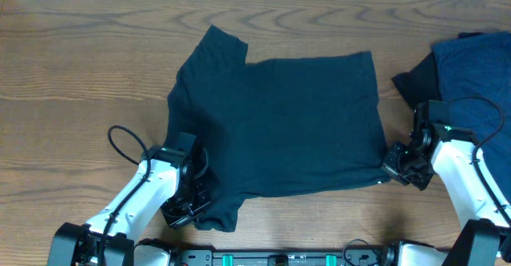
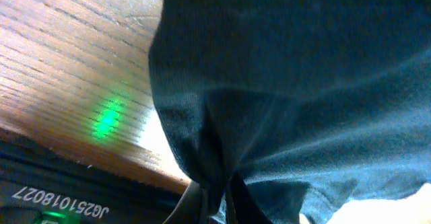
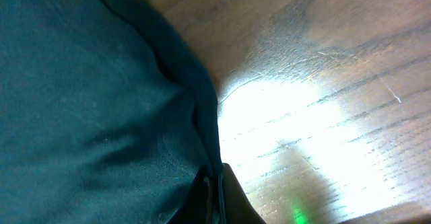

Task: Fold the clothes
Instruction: 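Grasp the lower left hem with the left gripper, then lift the bottom hem with both grippers and fold it upward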

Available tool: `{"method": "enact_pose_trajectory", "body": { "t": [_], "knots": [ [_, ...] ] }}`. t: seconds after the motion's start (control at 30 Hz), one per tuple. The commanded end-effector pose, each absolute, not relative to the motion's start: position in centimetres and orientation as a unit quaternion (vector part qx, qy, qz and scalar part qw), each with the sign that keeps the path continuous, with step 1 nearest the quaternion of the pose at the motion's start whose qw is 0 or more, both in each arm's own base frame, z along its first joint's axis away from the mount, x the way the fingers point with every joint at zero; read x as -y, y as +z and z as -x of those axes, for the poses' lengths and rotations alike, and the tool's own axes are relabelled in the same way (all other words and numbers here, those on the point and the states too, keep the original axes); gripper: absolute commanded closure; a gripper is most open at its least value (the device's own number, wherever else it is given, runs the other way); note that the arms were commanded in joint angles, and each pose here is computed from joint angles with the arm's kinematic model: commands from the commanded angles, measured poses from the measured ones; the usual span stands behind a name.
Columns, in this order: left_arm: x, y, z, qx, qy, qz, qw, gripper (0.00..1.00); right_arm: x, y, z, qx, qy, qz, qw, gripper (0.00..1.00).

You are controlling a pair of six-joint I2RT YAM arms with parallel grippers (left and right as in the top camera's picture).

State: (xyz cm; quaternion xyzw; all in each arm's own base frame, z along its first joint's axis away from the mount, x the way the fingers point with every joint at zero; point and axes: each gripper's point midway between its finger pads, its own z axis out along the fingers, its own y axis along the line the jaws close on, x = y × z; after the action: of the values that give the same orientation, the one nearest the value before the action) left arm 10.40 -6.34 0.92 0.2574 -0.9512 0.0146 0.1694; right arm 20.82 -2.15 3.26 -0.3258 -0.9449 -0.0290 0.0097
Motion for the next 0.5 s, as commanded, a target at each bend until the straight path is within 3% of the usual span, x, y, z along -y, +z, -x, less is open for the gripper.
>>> {"method": "enact_pose_trajectory", "body": {
  "t": [0.0,0.47],
  "knots": [
    [6.1,1.6,-11.0,0.96,0.009,-0.227,0.164,0.94,2.4,3.7,-21.1,0.945,-0.028,0.327,0.006,0.99],
    [5.8,8.2,-16.1,0.975,-0.01,-0.199,0.103,0.94,1.9,5.4,-22.5,0.949,-0.05,0.311,-0.006,0.99]
  ]
}}
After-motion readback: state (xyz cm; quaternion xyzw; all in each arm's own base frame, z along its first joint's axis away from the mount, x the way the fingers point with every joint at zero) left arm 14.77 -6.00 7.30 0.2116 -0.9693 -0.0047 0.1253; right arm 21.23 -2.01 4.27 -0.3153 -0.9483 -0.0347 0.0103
